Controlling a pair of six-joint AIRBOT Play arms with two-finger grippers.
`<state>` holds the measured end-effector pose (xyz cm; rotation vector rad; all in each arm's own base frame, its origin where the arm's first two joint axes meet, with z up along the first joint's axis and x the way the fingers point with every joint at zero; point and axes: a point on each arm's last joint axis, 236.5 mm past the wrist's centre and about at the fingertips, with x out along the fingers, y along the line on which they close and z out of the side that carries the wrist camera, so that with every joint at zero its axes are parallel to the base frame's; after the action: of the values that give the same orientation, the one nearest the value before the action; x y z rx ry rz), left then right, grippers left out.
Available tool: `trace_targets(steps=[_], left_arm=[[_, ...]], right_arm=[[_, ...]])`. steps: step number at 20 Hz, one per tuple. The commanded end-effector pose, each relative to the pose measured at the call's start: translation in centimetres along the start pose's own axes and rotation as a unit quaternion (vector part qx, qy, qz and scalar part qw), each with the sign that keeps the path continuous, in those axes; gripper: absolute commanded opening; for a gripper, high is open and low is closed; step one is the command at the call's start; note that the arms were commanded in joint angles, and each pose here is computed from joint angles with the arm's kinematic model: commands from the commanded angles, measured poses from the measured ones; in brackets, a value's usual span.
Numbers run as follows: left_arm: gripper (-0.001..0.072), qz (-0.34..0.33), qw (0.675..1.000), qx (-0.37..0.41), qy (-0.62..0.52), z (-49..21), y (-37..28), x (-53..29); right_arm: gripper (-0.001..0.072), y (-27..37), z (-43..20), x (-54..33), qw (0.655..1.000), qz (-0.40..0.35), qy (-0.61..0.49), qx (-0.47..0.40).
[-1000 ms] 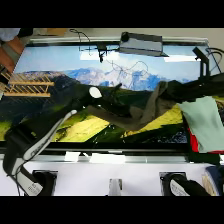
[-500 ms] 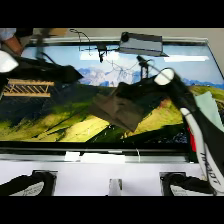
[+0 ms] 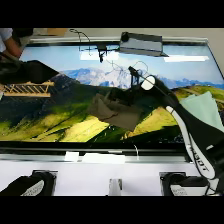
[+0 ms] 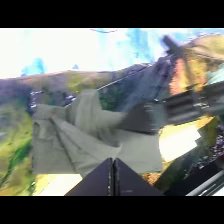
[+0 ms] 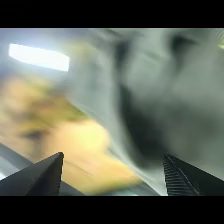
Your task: Fold the shirts.
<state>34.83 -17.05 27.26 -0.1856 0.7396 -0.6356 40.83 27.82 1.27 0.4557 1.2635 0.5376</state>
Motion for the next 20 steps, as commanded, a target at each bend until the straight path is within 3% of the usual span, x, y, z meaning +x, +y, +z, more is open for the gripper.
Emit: trace_targets(steps=[1, 3, 6, 8, 14, 15, 17, 18, 19, 20], left_arm=[[0.0032, 0.021, 1.0, 0.007, 0.005, -0.3, 0.9, -0.4], [0.0032, 0.02, 1.0, 0.007, 0.005, -0.3, 0.9, -0.3], [0.0032, 0.02, 1.0, 0.006, 0.005, -0.3, 0.9, -0.3], [0.0032, 0.02, 1.0, 0.005, 0.006, -0.3, 0.9, -0.2], [0.0032, 0.019, 1.0, 0.006, 0.007, -0.4, 0.9, -0.2], [0.0032, 0.019, 1.0, 0.006, 0.007, -0.4, 0.9, -0.2], [0.0032, 0.019, 1.0, 0.006, 0.007, -0.4, 0.9, -0.2], [0.0032, 0.019, 1.0, 0.006, 0.007, -0.4, 0.9, -0.2], [0.0032, 0.02, 1.0, 0.006, 0.007, -0.4, 0.9, -0.2], [0.0032, 0.02, 1.0, 0.006, 0.007, -0.4, 0.9, -0.2]], right_arm=[[0.0658, -10.4, -3.8, -6.1, 0.981, -0.171, 0.094, -0.021], [0.0656, -15.6, -5.7, -8.7, 0.971, -0.21, 0.111, 0.036], [0.0657, -16.1, -8.4, -5.7, 0.976, -0.124, 0.114, 0.14], [0.0659, -15.0, -8.7, -3.2, 0.98, -0.079, 0.101, 0.155], [0.0636, -15.9, -6.6, 0.9, 0.975, -0.051, 0.06, 0.209], [0.0519, -15.6, -6.3, 1.4, 0.973, -0.037, 0.056, 0.221], [0.0403, -14.4, -6.0, 2.1, 0.972, -0.002, 0.056, 0.227], [0.0178, -14.1, -5.8, 2.1, 0.976, 0.008, 0.055, 0.211], [0.0022, -14.1, -5.1, 1.6, 0.98, 0.01, 0.048, 0.195], [0.0025, -13.6, -3.7, 0.2, 0.984, 0.022, 0.038, 0.171]])
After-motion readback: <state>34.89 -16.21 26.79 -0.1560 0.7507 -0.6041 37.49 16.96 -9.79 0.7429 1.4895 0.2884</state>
